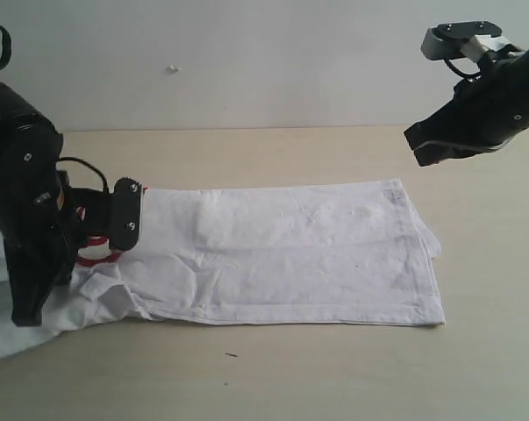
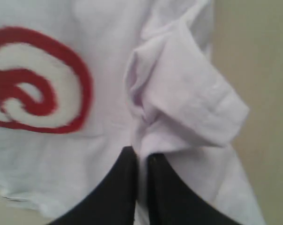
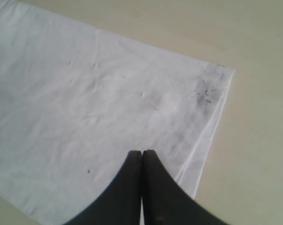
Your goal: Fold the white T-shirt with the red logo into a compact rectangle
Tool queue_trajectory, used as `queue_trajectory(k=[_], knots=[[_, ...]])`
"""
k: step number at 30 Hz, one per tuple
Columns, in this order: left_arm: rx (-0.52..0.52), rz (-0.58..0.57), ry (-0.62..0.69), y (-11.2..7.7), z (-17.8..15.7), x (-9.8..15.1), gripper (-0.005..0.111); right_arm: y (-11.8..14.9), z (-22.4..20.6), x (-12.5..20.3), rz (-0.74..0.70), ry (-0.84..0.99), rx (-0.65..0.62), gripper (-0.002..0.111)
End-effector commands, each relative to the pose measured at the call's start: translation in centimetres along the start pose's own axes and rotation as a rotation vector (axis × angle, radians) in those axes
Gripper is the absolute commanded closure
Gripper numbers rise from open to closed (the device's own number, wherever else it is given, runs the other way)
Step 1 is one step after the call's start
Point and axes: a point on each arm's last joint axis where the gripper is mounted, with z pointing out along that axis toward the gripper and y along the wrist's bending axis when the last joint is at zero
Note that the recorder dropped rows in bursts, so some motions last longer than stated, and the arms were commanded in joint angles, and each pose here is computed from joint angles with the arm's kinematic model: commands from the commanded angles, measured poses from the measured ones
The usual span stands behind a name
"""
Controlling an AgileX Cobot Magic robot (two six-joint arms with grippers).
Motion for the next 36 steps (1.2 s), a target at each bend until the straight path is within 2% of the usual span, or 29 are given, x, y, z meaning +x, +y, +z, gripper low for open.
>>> queue_trajectory(k=[1,4,7,10,12,16,18,20,23,25,29,30,32,34,36], knots=[[-0.237,0.106,-0.09,2.4,-0.9,-0.9,0.107,0.0,-0.1,-0.1,-0.019,-0.018,0.013,0.108],[-0.362,0.197,-0.132,3.4,-1.2,-1.5,0.107,-0.1,0.2,0.0,-0.021,-0.01,0.011,0.108],[-0.438,0.293,-0.155,4.0,-0.7,-2.2,0.107,-0.3,0.9,0.2,-0.022,0.009,0.005,0.108],[-0.427,0.312,-0.156,4.0,0.3,-2.6,0.104,-0.4,1.2,0.3,-0.036,0.015,0.004,0.108],[-0.423,0.318,-0.159,4.0,0.7,-2.8,0.097,-0.4,1.1,0.2,-0.036,0.012,0.005,0.108],[-0.441,0.351,-0.168,4.2,1.3,-3.1,0.072,-0.4,1.1,0.2,-0.036,0.012,0.005,0.108],[-0.45,0.332,-0.204,4.2,1.6,-3.5,0.061,-0.4,1.1,0.3,-0.036,0.015,0.003,0.108],[-0.465,0.279,-0.259,4.3,1.6,-4.0,0.058,-0.4,1.1,0.3,-0.036,0.015,0.003,0.108],[-0.457,0.232,-0.265,4.3,1.6,-3.9,0.063,-0.4,1.1,0.3,-0.036,0.015,0.003,0.108],[-0.427,0.157,-0.241,4.2,1.7,-3.5,0.073,-0.3,1.1,0.3,-0.036,0.016,0.002,0.108],[-0.325,-0.096,-0.198,3.7,2.5,-2.8,0.105,-0.2,1.1,0.4,-0.036,0.03,-0.01,0.108],[-0.268,-0.163,-0.176,3.3,3.2,-2.7,0.107,-0.2,1.1,0.4,-0.036,0.034,-0.013,0.108],[-0.201,-0.199,-0.144,2.6,4.0,-2.6,0.107,-0.2,1.1,0.5,-0.034,0.038,-0.016,0.108],[-0.128,-0.187,-0.096,1.7,4.9,-2.3,0.107,-0.2,1.1,0.5,-0.034,0.041,-0.019,0.108],[-0.011,-0.144,-0.03,0.3,5.6,-1.8,0.107,-0.2,1.1,0.5,-0.034,0.041,-0.019,0.108]])
